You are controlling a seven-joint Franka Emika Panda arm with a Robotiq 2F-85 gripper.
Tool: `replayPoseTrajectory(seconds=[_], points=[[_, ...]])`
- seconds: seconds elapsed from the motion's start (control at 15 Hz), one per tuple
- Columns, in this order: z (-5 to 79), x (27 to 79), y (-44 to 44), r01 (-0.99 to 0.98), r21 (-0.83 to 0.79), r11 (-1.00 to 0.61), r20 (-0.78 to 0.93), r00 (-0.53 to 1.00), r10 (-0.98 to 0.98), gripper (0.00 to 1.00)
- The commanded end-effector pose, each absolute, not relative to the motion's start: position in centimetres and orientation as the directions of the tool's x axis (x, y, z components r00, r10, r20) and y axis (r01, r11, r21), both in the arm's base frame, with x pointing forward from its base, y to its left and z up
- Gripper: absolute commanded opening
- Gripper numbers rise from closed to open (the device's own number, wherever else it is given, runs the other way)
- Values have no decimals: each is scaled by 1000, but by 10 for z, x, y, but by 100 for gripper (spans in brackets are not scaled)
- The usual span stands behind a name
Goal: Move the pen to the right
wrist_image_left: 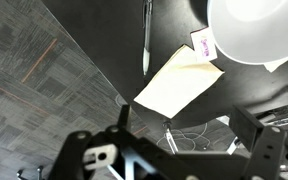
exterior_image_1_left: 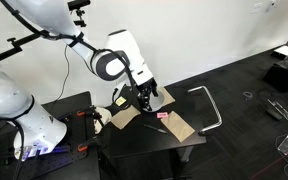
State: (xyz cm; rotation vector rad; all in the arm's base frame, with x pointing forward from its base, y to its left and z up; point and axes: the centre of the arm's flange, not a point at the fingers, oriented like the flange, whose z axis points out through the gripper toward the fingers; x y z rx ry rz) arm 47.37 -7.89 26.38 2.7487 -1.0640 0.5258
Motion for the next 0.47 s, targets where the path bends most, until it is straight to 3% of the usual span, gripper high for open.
replayPoseTrajectory(seconds=[0.0, 0.4], points=[[263, 474, -79, -675, 12, -737, 372, 687, -624, 100], [261, 473, -80, -676, 18, -737, 371, 689, -623, 100]])
